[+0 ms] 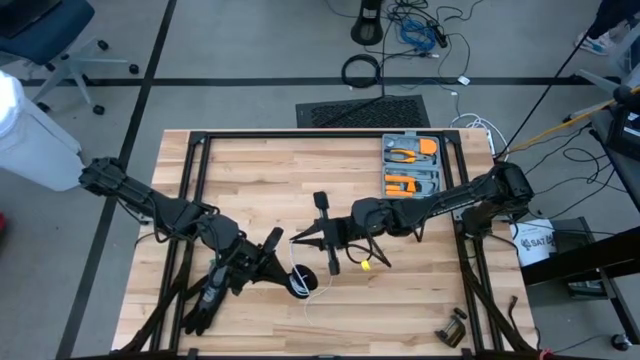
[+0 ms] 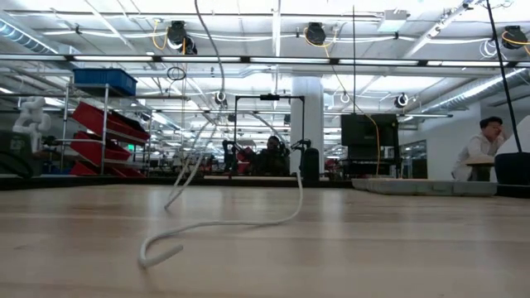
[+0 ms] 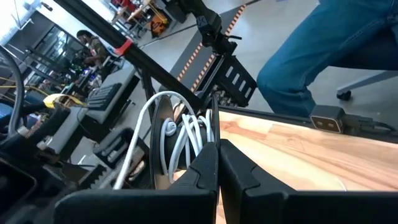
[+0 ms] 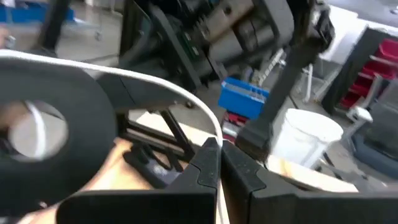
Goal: Coil cords
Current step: Coil the white wire onto the spool
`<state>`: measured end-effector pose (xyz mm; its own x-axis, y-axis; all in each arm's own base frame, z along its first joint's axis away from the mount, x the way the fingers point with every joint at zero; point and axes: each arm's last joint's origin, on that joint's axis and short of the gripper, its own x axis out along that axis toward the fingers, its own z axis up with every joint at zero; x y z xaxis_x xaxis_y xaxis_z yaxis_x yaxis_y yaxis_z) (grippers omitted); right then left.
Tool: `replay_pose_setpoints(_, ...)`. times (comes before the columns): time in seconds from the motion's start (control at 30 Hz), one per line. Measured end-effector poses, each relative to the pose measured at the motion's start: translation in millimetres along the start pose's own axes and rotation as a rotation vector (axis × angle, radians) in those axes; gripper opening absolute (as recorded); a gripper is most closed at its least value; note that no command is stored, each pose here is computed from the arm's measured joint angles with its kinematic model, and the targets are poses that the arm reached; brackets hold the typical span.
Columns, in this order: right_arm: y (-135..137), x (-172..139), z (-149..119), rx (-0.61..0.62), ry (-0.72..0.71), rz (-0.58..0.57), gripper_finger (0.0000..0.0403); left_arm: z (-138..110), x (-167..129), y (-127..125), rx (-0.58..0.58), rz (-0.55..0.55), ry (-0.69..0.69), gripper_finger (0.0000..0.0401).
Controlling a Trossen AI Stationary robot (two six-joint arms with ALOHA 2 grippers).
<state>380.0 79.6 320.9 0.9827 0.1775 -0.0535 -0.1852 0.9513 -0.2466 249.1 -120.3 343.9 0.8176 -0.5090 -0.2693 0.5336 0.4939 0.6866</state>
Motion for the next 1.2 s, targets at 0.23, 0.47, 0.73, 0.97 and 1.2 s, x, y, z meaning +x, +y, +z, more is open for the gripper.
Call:
replay_pose_setpoints(0.23,1,0,5,0.000,-0.055,0.030,0.0000,-7,-1,5,-0.036,0.016,0.029,0.0001)
replay_pose_setpoints(0.47,1,1,14,-0.004,-0.078,0.051,0.0000,-17,-3,14,-0.143,0.047,0.059,0.0001)
replay_pose_setpoints(0.73,-2,1,14,-0.003,-0.060,0.045,0.0000,-17,-3,14,-0.162,0.029,0.037,0.0001)
replay_pose_setpoints(0.97,0,-4,21,0.000,-0.079,0.054,0.0000,-19,-3,12,-0.168,0.016,0.060,0.0001)
replay_pose_setpoints(1.2,22,-13,24,0.020,0.006,0.142,0.0000,-23,-4,11,-0.173,0.050,0.148,0.0001)
